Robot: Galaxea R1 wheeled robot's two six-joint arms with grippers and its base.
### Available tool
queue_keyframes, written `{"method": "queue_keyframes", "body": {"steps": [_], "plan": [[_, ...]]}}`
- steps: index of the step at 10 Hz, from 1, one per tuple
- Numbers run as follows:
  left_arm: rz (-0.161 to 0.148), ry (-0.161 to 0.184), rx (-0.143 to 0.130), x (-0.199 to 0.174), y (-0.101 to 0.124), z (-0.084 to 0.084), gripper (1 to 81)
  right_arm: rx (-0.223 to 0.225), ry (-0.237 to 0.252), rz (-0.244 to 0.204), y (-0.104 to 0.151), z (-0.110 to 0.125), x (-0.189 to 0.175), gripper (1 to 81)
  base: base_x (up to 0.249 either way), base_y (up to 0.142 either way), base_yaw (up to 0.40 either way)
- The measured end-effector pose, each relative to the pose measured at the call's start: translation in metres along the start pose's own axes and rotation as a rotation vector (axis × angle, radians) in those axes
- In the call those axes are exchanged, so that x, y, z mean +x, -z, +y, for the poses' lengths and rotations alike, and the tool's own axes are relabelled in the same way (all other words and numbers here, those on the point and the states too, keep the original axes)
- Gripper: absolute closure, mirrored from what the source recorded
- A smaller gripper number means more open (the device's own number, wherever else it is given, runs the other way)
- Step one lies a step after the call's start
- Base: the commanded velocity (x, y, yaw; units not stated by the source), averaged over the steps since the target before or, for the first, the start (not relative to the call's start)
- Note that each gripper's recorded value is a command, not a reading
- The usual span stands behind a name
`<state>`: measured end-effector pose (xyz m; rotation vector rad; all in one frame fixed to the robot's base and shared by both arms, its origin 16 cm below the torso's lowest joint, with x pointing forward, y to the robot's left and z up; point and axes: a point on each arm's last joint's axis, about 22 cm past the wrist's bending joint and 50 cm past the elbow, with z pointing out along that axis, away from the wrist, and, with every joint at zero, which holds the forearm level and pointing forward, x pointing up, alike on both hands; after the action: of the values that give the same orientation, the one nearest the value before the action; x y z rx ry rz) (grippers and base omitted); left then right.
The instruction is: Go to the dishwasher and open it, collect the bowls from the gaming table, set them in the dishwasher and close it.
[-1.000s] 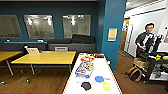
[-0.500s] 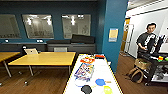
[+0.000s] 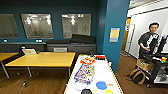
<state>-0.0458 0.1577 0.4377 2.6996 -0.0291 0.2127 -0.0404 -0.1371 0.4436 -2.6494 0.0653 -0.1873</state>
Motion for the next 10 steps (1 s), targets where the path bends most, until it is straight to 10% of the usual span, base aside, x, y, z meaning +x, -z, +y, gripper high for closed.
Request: {"method": "queue_keyframes", "body": {"steps": [6,10], "plan": [[-0.005,0.004,-0.008,-0.004,0.003,0.000,1.0,0.059,-0.003,0.004,0.014,-0.007,0.006,1.0,0.000,0.000,0.000],[-0.001,0.008,-0.031,-0.002,0.006,0.004,1.0,0.169,-0.028,0.062,0.079,0.000,0.066,1.0,0.000,0.000,0.000]]}}
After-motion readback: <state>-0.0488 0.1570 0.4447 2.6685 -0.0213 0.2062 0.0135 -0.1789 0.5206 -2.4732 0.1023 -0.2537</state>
